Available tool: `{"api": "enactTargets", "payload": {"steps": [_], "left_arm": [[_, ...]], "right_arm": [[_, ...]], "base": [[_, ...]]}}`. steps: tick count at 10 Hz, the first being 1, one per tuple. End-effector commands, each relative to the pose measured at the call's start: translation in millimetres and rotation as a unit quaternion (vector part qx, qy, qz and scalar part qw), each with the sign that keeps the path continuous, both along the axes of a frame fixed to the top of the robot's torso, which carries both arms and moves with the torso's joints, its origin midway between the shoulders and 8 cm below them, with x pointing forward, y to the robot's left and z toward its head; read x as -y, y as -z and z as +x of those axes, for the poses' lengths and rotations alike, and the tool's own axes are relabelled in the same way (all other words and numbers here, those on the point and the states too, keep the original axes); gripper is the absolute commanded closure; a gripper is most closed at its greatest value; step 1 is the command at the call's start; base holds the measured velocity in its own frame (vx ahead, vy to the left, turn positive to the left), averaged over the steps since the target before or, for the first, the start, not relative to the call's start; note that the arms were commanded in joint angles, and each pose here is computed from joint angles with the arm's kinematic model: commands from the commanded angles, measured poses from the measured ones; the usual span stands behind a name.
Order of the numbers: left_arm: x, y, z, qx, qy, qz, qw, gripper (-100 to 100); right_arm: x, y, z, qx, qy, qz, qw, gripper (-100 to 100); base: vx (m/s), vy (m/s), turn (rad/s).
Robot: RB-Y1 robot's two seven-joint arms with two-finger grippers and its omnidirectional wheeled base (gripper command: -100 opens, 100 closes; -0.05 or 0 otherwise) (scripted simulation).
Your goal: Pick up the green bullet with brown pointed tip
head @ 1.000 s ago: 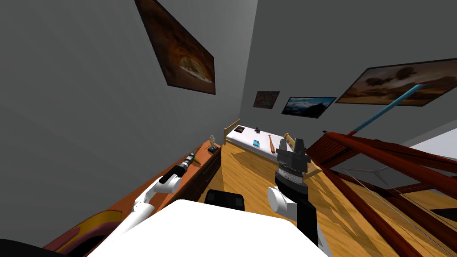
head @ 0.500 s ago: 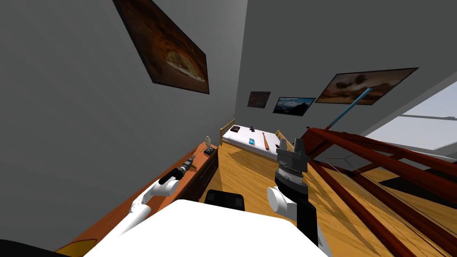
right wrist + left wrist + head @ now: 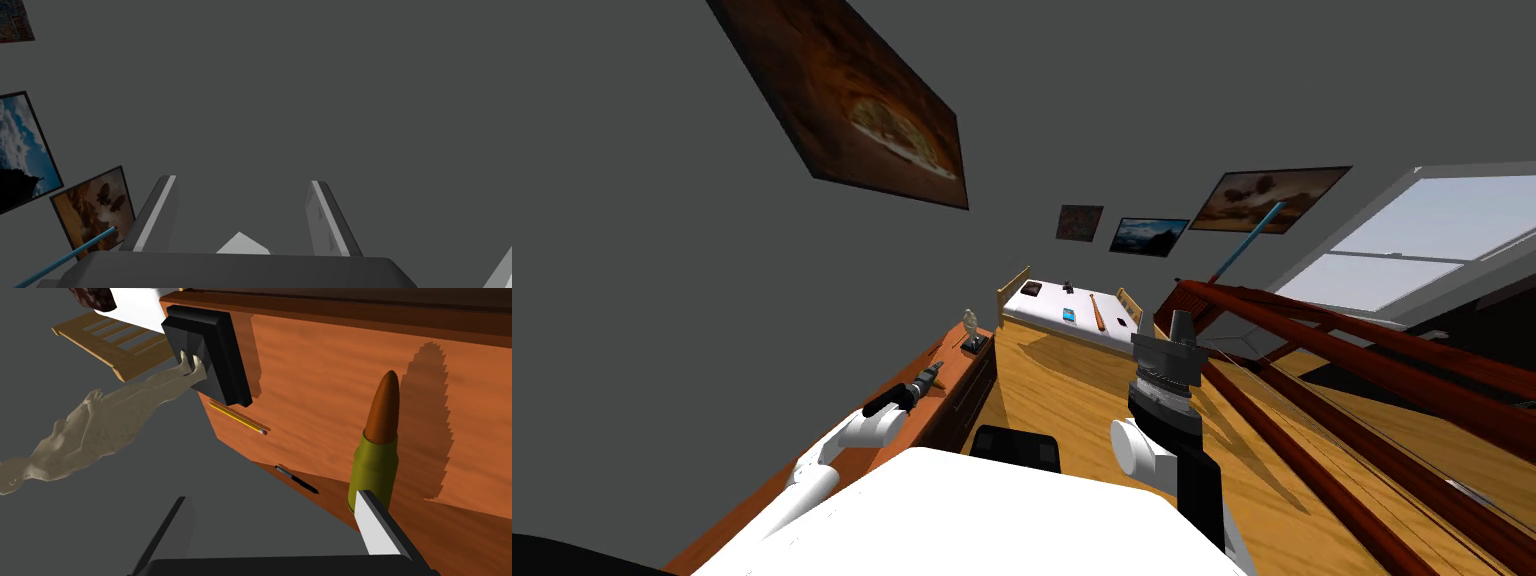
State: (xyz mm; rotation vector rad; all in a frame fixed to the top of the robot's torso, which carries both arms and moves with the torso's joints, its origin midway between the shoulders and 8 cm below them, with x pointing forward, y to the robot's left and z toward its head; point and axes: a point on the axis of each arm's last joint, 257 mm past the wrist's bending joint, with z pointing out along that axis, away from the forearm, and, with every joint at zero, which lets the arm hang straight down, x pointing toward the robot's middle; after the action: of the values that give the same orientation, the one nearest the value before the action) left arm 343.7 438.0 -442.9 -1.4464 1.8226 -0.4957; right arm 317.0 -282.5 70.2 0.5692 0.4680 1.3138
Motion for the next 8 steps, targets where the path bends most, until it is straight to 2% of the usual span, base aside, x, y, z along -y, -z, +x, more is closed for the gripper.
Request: {"api": "enactTargets", "payload": {"steps": [1,4,5,8], "left_arm": [[-4.3,13,-8,-0.018,-0.005,-0.001,0.9998,-100],[-21.5,55,-56,-0.098,-0.028,-0.012,0.9947,-100],[-21.9,56,-57,-0.099,-0.028,-0.012,0.9946,-100],[-34.5,87,-103,-0.165,-0.050,-0.023,0.9847,-100]], "right_arm": [[0,0,0,0.000,0.000,0.000,1.0000,0],[0,0,0,0.000,0.000,0.000,1.0000,0],[0,0,0,0.000,0.000,0.000,1.0000,0],[0,0,0,0.000,0.000,0.000,1.0000,0]], "base": [[0.029,0.040,-0.094],[0.055,0.062,-0.233],[0.040,0.074,-0.045],[0.053,0.060,-0.195]]}}
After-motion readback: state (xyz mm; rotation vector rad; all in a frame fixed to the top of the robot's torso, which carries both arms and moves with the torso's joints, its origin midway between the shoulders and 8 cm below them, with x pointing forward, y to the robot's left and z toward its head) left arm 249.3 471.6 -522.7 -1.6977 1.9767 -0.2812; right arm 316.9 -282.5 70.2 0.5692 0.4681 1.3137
